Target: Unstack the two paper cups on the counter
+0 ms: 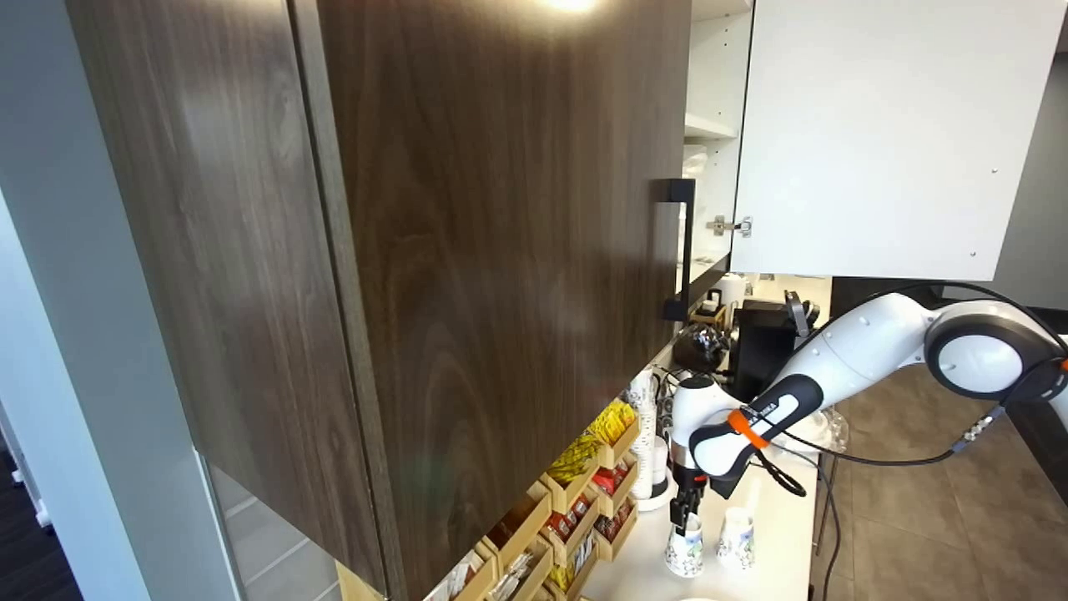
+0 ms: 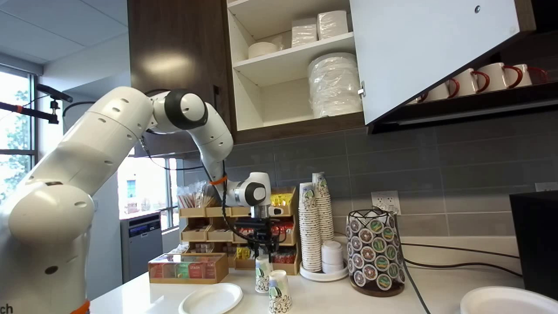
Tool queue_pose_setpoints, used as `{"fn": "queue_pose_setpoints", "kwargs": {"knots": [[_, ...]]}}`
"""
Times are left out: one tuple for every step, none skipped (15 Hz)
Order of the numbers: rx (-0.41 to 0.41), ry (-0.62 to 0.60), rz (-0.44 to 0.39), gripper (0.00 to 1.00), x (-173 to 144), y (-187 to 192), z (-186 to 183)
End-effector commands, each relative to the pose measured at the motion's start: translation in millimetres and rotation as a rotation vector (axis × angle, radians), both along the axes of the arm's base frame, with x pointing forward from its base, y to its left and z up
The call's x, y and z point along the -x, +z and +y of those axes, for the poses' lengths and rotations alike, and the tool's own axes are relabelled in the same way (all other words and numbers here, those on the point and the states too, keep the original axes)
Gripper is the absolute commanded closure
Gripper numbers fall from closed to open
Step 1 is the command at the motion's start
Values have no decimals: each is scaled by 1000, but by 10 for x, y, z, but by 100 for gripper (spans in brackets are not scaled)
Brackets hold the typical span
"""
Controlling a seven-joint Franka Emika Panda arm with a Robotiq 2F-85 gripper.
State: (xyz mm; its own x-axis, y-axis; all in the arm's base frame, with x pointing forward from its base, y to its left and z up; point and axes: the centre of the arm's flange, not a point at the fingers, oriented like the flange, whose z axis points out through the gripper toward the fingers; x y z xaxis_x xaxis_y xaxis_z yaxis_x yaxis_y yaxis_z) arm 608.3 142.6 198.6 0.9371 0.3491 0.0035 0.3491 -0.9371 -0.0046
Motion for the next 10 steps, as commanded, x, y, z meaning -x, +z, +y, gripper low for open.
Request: {"fn": "queue_pose_setpoints", "kwargs": {"knots": [[-21,-16,2,23,-80,-115,-8],[-23,-24,26,9,-73,-107,-8],[-21,-23,15,2,-65,-77,-5],[-19,-24,12,0,-52,-33,0],[-20,-28,9,0,-41,21,8],[-18,-35,1,0,-14,110,23],[-21,-45,-2,0,12,200,26],[-39,-61,-6,0,47,312,21],[-49,-74,-15,0,70,409,17],[-59,-97,-30,0,106,515,3]]}}
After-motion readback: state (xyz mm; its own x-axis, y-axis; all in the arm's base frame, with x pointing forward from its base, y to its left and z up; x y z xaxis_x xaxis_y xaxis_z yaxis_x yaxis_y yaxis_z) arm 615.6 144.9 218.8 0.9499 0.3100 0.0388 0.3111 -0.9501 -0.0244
